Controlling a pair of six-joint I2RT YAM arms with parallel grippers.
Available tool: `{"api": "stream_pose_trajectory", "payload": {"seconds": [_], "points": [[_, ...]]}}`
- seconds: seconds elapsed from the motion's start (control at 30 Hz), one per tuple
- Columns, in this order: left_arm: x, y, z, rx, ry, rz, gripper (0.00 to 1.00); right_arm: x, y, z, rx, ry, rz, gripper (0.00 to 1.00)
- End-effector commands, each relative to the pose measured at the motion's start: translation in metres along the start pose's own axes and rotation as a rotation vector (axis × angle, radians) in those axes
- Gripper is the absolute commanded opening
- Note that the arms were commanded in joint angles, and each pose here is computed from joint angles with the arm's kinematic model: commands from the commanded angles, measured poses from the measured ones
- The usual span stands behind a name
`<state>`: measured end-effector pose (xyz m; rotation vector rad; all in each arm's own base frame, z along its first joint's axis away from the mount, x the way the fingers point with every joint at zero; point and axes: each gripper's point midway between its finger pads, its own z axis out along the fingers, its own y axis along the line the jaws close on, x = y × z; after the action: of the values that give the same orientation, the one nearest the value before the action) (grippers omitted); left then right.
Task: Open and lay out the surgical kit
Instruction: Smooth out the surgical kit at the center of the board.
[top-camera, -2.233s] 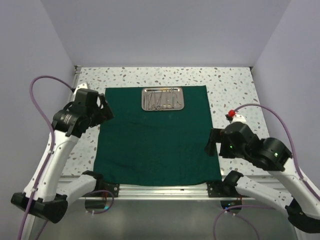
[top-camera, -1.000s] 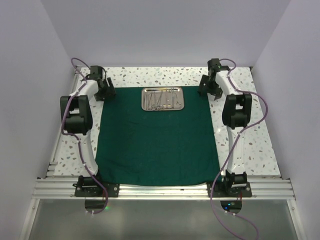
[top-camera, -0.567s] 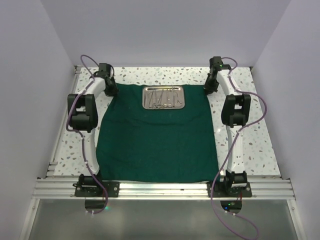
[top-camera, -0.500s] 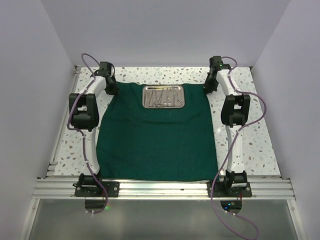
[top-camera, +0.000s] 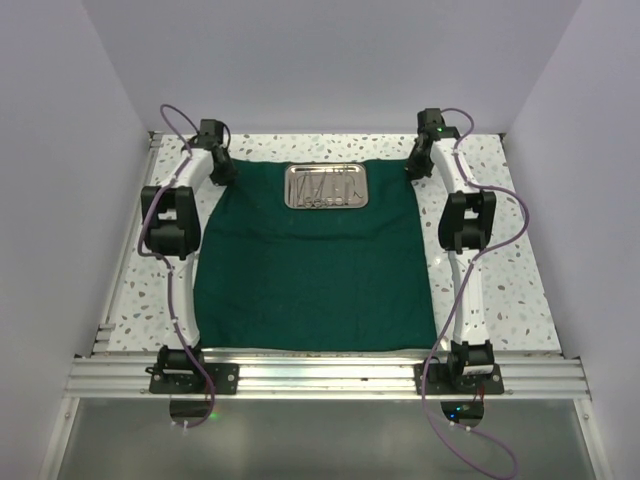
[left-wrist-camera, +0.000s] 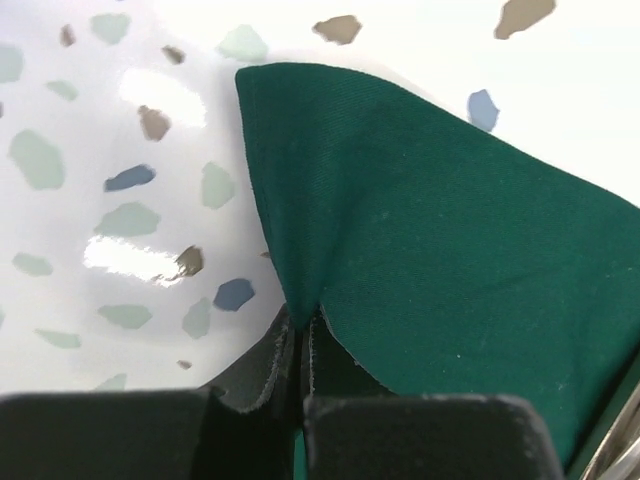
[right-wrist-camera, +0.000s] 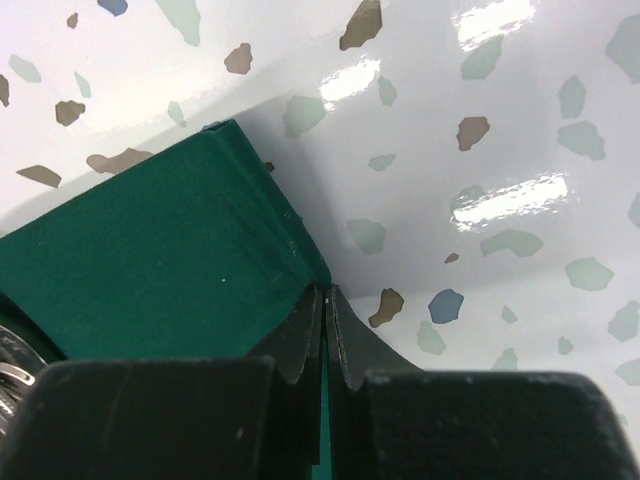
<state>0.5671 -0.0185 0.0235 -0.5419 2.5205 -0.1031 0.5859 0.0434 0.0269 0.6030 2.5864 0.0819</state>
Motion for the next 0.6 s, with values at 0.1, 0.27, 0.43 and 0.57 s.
{"api": "stream_pose_trajectory", "payload": {"seconds": [0.1,0.27,0.43,0.57], "points": [[-0.017,0.040,-0.020,-0.115,-0.085,-0.088,0.00,-0.034,-0.017,-0.017,0.101,-0.133,0.021,0.00],[-0.016,0.041,-0.022,-0.089,-0.059,-0.089,0.65,-0.044,-0.015,-0.028,0.060,-0.146,0.017,0.07],[-0.041,0.031,-0.057,-0.038,-0.153,-0.076,0.99,-0.061,-0.007,-0.058,0.013,-0.196,0.004,0.86],[-0.058,0.026,-0.089,-0.022,-0.205,-0.057,0.99,-0.077,0.018,-0.100,-0.091,-0.254,0.006,0.90]]}}
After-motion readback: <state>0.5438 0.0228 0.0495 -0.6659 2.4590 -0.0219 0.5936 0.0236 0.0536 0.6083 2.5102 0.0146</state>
